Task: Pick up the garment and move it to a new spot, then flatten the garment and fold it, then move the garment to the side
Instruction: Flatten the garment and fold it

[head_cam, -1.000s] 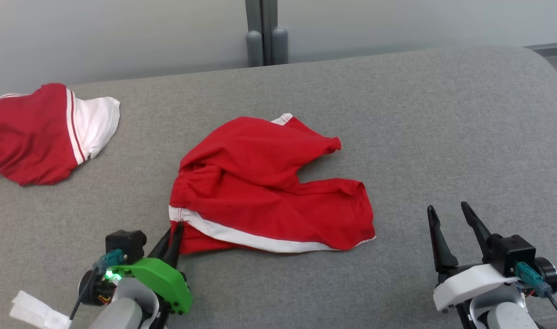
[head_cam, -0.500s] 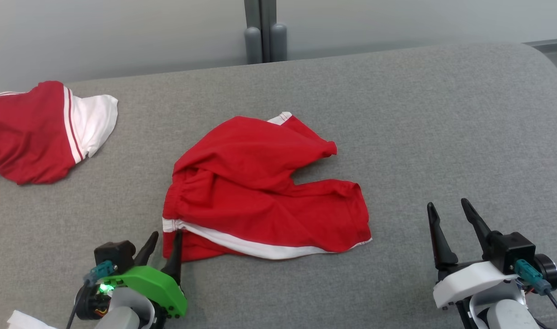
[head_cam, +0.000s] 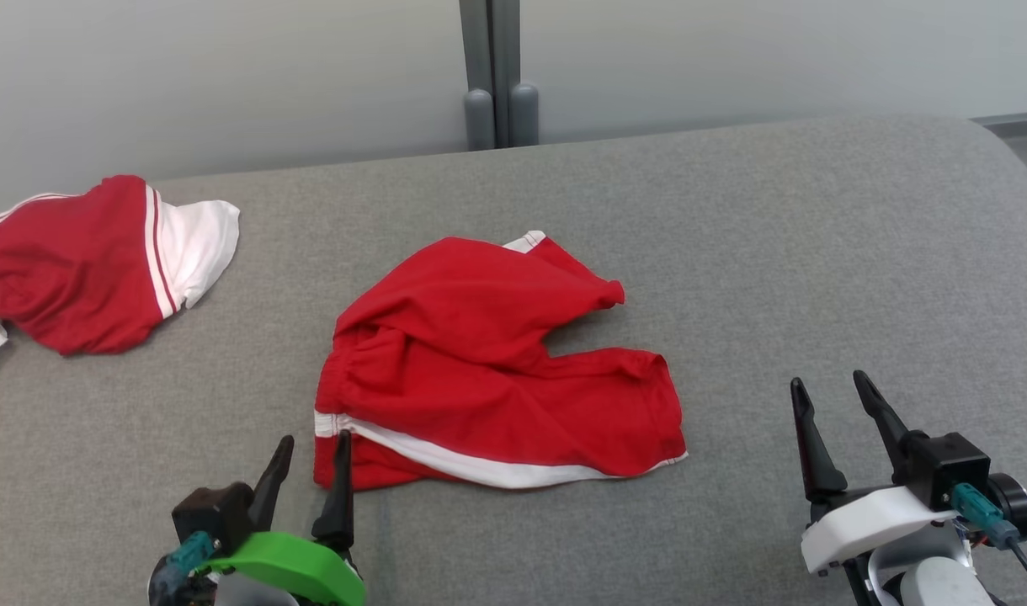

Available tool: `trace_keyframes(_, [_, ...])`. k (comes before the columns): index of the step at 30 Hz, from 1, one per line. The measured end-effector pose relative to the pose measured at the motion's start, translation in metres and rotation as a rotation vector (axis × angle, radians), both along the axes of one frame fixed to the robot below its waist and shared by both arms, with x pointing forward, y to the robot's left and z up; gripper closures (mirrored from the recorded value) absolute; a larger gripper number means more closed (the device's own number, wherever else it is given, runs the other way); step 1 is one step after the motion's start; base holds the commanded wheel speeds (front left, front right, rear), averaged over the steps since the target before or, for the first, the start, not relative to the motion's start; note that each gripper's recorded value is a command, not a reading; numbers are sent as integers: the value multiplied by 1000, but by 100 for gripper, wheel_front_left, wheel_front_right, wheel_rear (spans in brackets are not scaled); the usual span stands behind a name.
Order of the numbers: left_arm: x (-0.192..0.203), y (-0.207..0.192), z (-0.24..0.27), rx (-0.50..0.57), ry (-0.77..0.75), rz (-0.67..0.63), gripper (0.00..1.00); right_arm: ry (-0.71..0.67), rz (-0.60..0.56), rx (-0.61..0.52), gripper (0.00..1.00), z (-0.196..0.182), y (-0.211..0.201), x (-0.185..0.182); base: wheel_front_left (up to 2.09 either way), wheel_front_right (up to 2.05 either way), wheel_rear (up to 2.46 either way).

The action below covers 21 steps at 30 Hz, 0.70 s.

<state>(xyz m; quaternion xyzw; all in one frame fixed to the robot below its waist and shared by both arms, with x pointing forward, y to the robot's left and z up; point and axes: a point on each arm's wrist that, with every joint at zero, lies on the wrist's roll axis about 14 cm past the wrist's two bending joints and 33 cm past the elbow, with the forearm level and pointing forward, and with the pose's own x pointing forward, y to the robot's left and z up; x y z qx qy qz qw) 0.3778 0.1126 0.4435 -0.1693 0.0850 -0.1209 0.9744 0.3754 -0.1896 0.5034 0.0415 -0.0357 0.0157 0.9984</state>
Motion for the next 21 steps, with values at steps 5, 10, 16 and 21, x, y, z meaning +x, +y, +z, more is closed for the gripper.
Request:
trace_keyframes(5, [-12, -1, 8, 6, -36, 13, 0, -14, 6, -2, 0, 5, 2, -6, 0, 0, 0])
trace_keyframes(10, [-17, 4, 20, 8, -79, 43, 0, -32, 11, -4, 0, 11, 4, -8, 0, 0, 0])
trace_keyframes(16, [-24, 12, 24, 12, -101, 80, 0, -38, 19, -4, 0, 12, 6, -9, 0, 0, 0])
trace_keyframes(21, [-26, 14, 20, 18, -92, 89, 0, -30, 25, -4, 0, 10, 9, -10, 0, 0, 0])
